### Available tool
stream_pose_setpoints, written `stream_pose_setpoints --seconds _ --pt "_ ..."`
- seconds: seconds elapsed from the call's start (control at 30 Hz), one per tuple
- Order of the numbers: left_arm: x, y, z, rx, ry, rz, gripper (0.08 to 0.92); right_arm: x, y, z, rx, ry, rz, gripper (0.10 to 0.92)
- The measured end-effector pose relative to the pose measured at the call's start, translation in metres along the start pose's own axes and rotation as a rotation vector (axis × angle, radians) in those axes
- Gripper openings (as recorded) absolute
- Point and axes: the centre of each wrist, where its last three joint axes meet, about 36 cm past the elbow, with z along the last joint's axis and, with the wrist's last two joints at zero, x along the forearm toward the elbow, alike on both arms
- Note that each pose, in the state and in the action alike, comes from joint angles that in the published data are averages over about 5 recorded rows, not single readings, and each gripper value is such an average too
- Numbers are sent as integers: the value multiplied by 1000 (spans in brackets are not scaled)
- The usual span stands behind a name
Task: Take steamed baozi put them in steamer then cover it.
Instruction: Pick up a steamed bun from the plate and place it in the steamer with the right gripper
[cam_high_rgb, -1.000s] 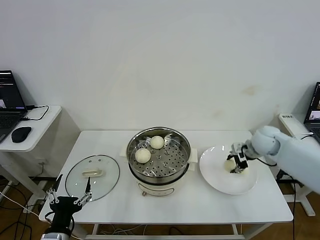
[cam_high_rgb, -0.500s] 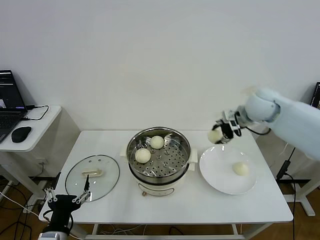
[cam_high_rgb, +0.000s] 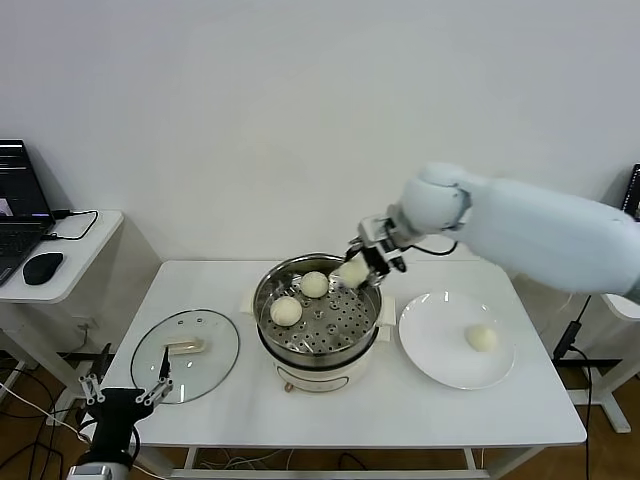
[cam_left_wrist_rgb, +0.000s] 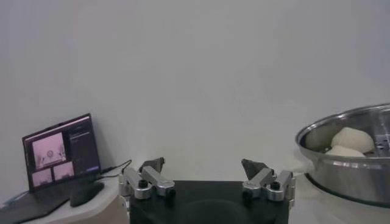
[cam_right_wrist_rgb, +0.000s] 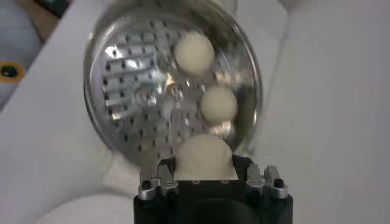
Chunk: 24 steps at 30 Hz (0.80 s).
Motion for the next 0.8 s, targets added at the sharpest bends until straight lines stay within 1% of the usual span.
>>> stream_pose_setpoints --seconds 0.5,0.63,0.8 --pt "0 1 0 2 1 -9 823 -70 -7 -57 288 -63 -147 609" --pt "0 0 0 5 3 -11 823 -83 -5 -64 346 -72 -174 611" --pt "1 -1 2 9 9 -11 823 -87 -3 -69 402 -70 -196 611"
